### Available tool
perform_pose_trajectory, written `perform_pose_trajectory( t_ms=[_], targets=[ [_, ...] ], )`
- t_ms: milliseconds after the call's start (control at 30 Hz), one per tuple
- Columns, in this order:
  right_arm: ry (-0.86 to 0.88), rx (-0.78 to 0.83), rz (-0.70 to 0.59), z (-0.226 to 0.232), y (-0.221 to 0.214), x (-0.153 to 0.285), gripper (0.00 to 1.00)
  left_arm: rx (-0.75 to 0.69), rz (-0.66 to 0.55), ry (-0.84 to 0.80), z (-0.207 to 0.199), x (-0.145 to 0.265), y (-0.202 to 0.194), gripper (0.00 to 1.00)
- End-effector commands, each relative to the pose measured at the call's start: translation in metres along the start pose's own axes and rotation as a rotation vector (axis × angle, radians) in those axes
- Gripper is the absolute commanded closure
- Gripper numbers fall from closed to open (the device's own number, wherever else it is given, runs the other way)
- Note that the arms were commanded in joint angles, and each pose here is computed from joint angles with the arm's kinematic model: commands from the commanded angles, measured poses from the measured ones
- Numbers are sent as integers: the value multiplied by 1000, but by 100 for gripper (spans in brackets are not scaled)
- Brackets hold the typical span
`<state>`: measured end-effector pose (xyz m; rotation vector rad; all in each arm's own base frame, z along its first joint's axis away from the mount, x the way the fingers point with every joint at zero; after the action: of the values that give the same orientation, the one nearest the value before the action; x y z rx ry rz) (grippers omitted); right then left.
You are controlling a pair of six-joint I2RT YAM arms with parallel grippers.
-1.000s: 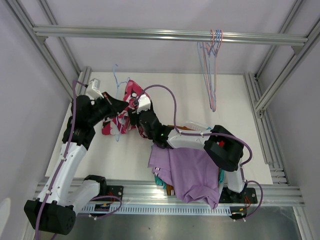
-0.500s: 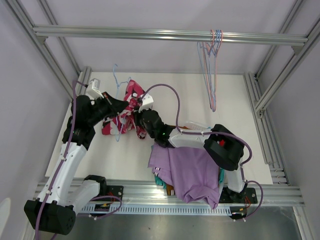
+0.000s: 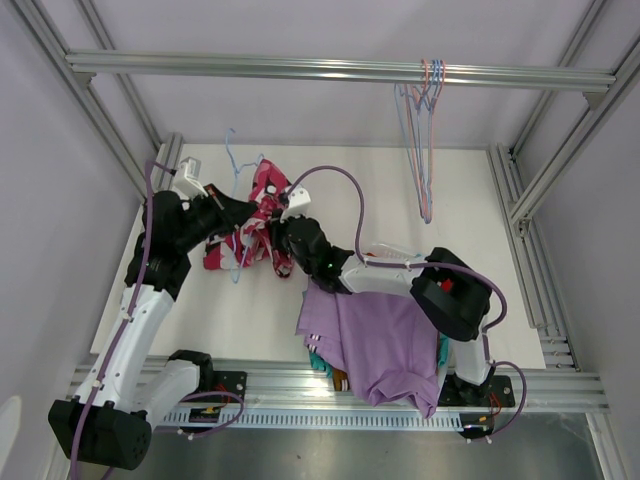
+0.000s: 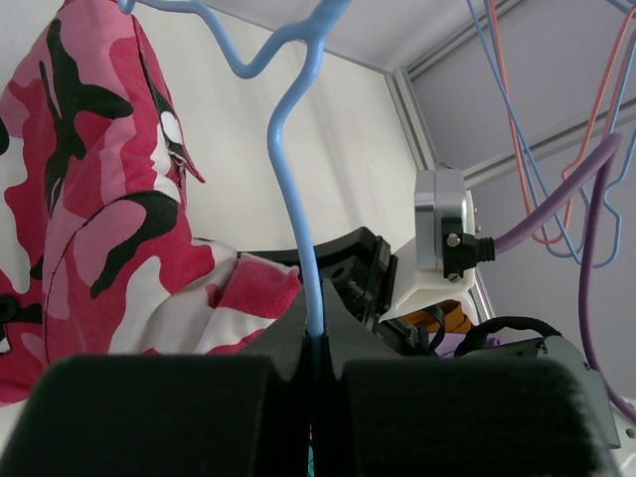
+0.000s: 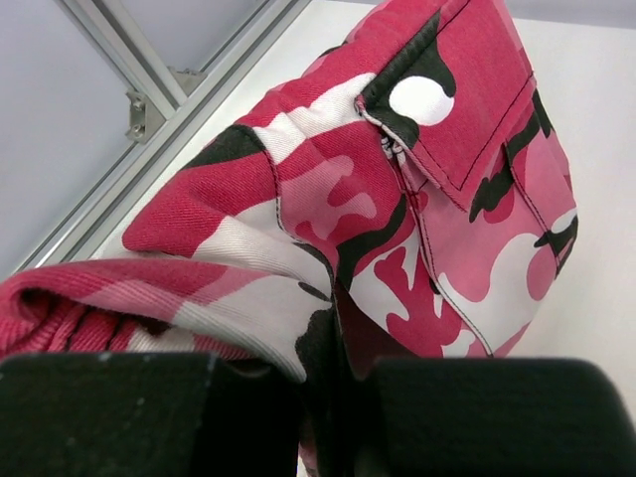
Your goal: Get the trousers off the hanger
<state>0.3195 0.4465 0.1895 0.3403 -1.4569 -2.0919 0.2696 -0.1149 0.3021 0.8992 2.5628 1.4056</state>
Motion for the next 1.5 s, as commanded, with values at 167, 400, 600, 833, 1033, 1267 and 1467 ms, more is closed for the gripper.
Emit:
perform_pose_trajectory(
  t_ms=[167,400,600,833,1033,1267,1467],
  targets=[
    [6,-52,-170,23,101,20,100,-47,-74,-66,-12,2,18,100],
    [6,-56,-239,35,155,39,100,-35,-71,-41,-7,0,16,100],
    [25,-36,-293,49,195,62,100,-31,-65,-12,-1,-3,14,99],
    [0,19,-357,54,241,96,100,-28,-61,-5,0,-4,13,100],
    [-5,30,-415,61,293,130,100,-27,-54,0,3,-6,12,99],
    [-11,48,-491,65,347,176,100,-31,-49,13,6,-9,11,99],
    [-7,47,-542,64,385,220,100,-40,-51,14,6,-9,11,99]
  ],
)
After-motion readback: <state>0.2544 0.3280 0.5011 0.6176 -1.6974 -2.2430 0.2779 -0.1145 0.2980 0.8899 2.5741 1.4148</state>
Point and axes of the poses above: each gripper's point midway between its finger pads, its own x axis back along the fingers, its own z axis along the line the jaws close on, y = z × x, the point moved 4 cm from there along x, back along the fingers, and after that the axes turned 6 degrees about -x, right-handed, at the moved point
